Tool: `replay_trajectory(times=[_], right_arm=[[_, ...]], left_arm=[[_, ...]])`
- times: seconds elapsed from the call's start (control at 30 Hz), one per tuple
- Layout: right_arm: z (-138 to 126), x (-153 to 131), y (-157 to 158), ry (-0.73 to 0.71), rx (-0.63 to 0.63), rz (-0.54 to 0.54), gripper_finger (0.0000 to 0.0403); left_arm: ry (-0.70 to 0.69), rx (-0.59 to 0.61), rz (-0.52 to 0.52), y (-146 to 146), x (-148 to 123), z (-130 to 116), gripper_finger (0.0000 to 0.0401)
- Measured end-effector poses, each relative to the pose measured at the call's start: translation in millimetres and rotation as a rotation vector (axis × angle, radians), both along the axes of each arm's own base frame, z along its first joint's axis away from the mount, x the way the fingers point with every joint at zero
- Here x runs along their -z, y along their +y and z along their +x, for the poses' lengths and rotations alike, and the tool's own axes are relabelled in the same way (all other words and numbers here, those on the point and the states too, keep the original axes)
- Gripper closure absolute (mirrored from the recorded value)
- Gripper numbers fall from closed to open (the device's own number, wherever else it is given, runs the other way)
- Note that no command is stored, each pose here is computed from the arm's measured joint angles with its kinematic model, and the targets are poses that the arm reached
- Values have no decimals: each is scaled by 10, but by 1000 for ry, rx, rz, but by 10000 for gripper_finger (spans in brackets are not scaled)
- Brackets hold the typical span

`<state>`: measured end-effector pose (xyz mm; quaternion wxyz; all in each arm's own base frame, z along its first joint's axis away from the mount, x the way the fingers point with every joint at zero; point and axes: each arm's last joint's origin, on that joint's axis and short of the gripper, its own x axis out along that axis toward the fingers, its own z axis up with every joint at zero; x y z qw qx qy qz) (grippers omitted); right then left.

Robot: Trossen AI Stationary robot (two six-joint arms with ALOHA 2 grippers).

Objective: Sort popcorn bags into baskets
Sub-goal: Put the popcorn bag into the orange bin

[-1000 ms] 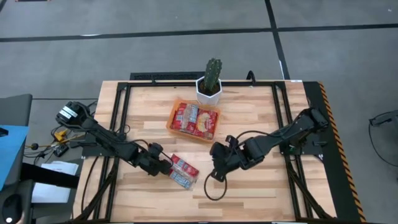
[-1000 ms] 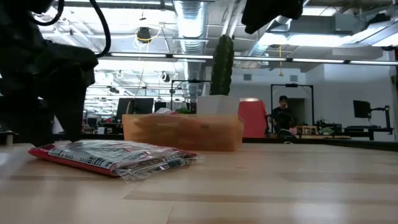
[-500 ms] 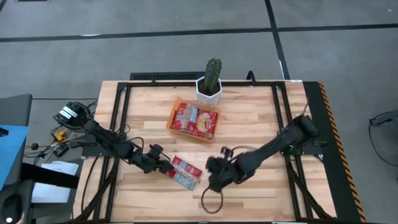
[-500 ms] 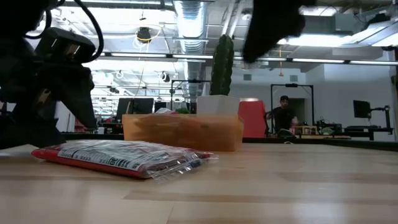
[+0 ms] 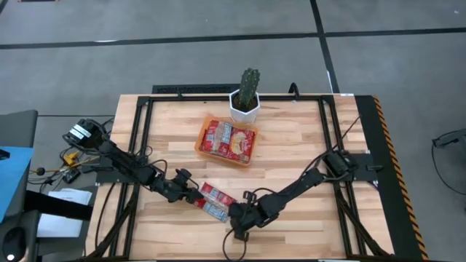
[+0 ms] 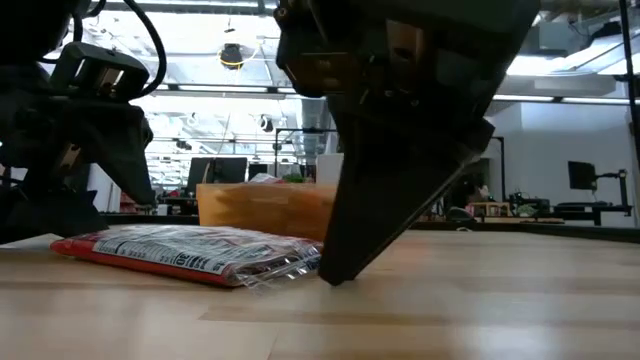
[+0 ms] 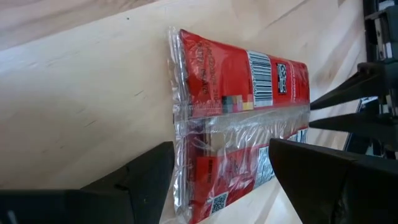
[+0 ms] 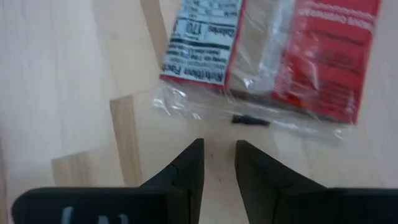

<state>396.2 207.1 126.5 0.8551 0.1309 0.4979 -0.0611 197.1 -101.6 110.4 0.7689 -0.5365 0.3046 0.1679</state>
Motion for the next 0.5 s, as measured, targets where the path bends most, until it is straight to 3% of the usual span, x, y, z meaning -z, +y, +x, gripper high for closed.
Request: replay_trajectory(times=[0.5], right_arm=[[356,75,-418,-113,-53,9,287]], left_arm=[[-75,-32,-30,-15,-54,43,140]])
